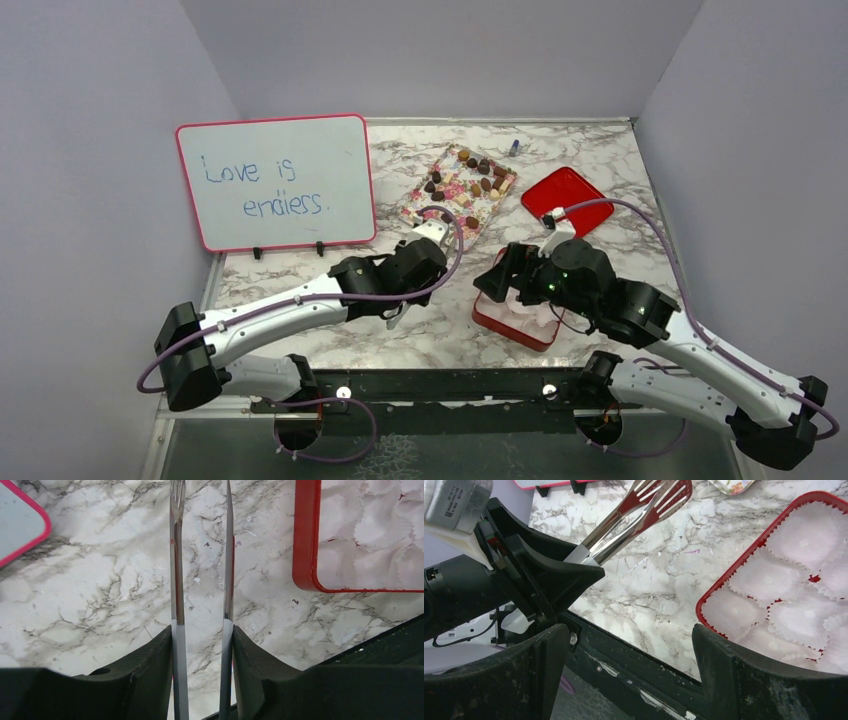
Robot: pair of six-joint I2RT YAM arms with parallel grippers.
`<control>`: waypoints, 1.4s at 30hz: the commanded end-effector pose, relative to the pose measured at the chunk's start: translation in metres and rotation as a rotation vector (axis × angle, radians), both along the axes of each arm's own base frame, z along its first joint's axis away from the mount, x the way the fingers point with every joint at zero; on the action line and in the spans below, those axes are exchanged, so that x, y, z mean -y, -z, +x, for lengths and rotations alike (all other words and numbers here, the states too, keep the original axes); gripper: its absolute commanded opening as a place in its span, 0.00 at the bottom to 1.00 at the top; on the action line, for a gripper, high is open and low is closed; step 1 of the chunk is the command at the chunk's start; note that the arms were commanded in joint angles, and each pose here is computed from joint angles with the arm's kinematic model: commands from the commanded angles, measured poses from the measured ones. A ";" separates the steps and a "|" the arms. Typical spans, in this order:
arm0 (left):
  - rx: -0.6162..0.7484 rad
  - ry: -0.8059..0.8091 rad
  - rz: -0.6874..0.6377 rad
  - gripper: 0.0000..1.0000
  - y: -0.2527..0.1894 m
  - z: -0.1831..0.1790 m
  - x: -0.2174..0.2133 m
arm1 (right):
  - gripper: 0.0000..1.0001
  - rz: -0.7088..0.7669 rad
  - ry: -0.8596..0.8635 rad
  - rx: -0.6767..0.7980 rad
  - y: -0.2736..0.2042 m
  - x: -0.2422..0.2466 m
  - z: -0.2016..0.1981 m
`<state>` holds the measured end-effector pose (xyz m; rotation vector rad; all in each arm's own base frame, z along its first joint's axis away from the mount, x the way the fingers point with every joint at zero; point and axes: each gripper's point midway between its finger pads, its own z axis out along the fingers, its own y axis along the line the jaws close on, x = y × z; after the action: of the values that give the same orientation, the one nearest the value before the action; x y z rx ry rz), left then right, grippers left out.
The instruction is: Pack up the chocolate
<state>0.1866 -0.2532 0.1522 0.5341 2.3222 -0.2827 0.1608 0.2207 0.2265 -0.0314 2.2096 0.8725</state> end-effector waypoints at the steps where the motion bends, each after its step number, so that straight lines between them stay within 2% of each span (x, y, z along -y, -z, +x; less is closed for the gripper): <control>1: 0.111 0.012 0.071 0.43 -0.014 0.024 0.002 | 0.97 0.007 0.044 0.085 -0.022 0.011 0.007; 5: 0.112 0.021 0.101 0.43 -0.014 0.034 0.009 | 0.97 0.003 0.057 0.109 -0.031 0.017 0.008; 14: 0.061 0.041 0.058 0.43 -0.024 0.071 0.039 | 0.97 0.040 0.083 0.169 -0.056 0.032 0.005; 18: 0.008 0.062 0.006 0.43 -0.013 0.080 0.056 | 0.97 0.048 0.093 0.184 -0.062 0.039 0.002; 28: -0.035 0.060 0.021 0.43 0.008 0.105 0.077 | 0.97 0.075 0.105 0.194 -0.064 0.048 -0.004; 38: -0.056 0.028 0.077 0.44 0.037 0.117 0.072 | 0.97 0.091 0.106 0.184 -0.067 0.053 -0.008; 42: -0.060 0.036 0.062 0.44 0.045 0.118 0.076 | 0.97 0.089 0.101 0.177 -0.066 0.052 -0.009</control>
<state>0.2933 -0.3178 0.1033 0.6224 2.4335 -0.1984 0.1540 0.1727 0.2887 0.0288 1.9895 0.8740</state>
